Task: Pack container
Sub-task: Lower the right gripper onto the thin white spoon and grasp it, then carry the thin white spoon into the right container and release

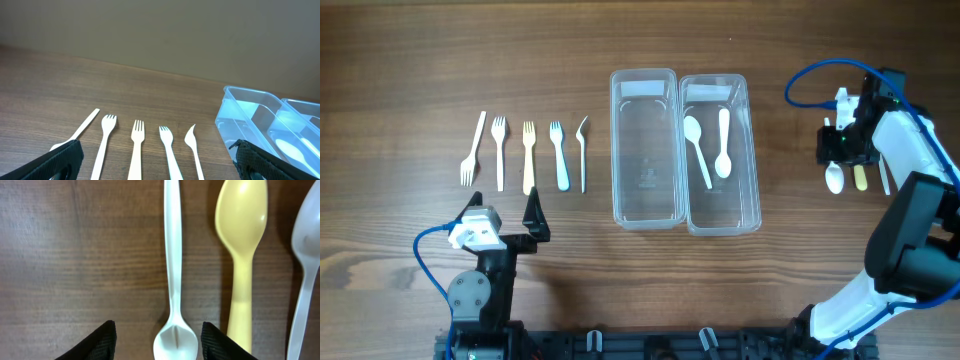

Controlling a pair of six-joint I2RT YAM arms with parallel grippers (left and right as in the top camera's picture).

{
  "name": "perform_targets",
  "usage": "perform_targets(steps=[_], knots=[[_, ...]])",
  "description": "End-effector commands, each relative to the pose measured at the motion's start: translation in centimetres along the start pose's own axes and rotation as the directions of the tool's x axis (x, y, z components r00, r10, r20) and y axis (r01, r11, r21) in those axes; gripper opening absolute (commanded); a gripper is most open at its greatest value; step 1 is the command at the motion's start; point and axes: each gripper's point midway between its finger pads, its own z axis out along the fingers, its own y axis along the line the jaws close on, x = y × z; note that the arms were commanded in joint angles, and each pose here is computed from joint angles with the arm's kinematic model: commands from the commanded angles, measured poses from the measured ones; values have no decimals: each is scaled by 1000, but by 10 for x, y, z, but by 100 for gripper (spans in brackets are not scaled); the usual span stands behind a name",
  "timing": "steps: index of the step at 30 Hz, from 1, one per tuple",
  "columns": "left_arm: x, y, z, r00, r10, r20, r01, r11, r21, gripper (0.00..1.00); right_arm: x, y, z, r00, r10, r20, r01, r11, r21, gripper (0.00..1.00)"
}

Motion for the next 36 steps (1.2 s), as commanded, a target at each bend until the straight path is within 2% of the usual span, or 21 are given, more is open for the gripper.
perform_targets(steps=[1,7,12,14,17,19,23,27,33,36], knots=[[3,-3,0,1000,23,-3,-23,1000,16,100,-4,-2,7,998,57,16,-57,998,-8,53],[3,-3,0,1000,24,-3,-24,1000,16,100,5,-4,33,996,81,-37,-81,997,-15,53],[3,-3,0,1000,24,-3,-24,1000,16,100,17,-1,52,992,85,-96,-88,996,-25,49],[3,-3,0,1000,23,-3,-23,1000,16,100,17,0,53,990,97,-101,-100,995,-24,40],[3,-3,0,1000,23,-3,-23,1000,16,100,18,0,53,989,105,-104,-108,994,-24,14],[3,-3,0,1000,24,-3,-24,1000,16,100,21,1,52,988,105,-116,-108,994,-26,8],[3,-3,0,1000,24,-3,-24,1000,16,100,20,0,50,987,105,-118,-109,994,-26,5],[3,-3,0,1000,23,-3,-23,1000,16,100,3,-5,35,991,107,-82,-109,994,-21,4],[3,-3,0,1000,23,-3,-23,1000,16,100,-44,-14,-21,992,112,63,-111,994,-19,4],[3,-3,0,1000,23,-3,-23,1000,16,100,-61,-4,-51,985,111,132,-100,991,-91,4]])
